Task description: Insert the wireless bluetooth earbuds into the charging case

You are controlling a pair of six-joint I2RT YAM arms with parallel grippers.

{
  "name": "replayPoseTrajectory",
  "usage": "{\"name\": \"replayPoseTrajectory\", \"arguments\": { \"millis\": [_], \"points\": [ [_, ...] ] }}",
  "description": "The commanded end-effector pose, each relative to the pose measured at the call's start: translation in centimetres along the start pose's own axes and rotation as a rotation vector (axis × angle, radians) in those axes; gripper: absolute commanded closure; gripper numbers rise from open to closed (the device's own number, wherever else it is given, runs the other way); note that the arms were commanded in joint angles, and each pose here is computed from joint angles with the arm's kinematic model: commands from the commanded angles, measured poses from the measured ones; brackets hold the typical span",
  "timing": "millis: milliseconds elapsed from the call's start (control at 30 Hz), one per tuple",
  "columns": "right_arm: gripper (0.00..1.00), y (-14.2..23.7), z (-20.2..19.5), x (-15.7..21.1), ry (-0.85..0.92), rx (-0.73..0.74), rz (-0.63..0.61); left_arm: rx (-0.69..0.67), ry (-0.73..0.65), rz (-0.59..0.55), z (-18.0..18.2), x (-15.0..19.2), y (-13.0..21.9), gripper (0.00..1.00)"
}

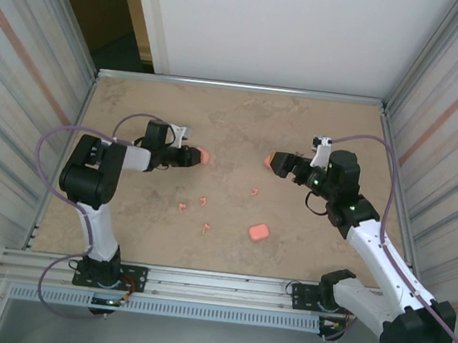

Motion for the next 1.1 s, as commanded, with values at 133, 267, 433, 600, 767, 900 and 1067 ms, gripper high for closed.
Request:
{"name": "replayPoseTrajectory", "arguments": {
  "millis": [133, 267, 433, 600, 767, 900, 1067],
  "points": [
    [0.00, 0.2, 0.1, -0.5, 0.023, 0.012, -0.006, -0.018, -0.022, -0.034, -0.4, -0.9, 0.9, 0.61],
    [0.00, 0.3, 0.2, -0.5, 0.022, 0.010, -0.007, -0.022, -0.046, -0.065, -1.2, -1.6, 1.9, 0.59],
    [0.01, 0.5, 0.3, -0.5, 0.024, 0.013, -0.009, -0.006, -0.080, -0.111, -2.7, -2.6, 3.4, 0.58],
    [0.00, 0.7, 0.3, -0.5, 0.023, 0.017, -0.008, 0.018, -0.120, -0.173, -4.5, -3.4, 5.4, 0.58],
    [0.00, 0.6, 0.1, -0.4, 0.022, 0.028, -0.010, 0.000, -0.176, -0.242, -6.4, -3.9, 8.0, 0.58],
    [0.00, 0.2, -0.2, -0.3, 0.015, 0.031, -0.005, -0.026, -0.227, -0.301, -7.8, -3.8, 10.3, 0.57],
    [0.00, -0.4, -0.5, -0.1, 0.020, 0.034, -0.004, -0.088, -0.296, -0.360, -9.2, -3.2, 13.0, 0.57]
  ]
}}
Point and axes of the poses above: each hand's point on the last joint's axis, 136 mm out from that joint toward the fingers, its own y axis back along the fingers, its own z axis along the line the jaws close on, x = y × z, the point moved 7 cm from there along y, back along the fingers, and after that the axes turned 6 degrees about -y, right-handed, at the moved point
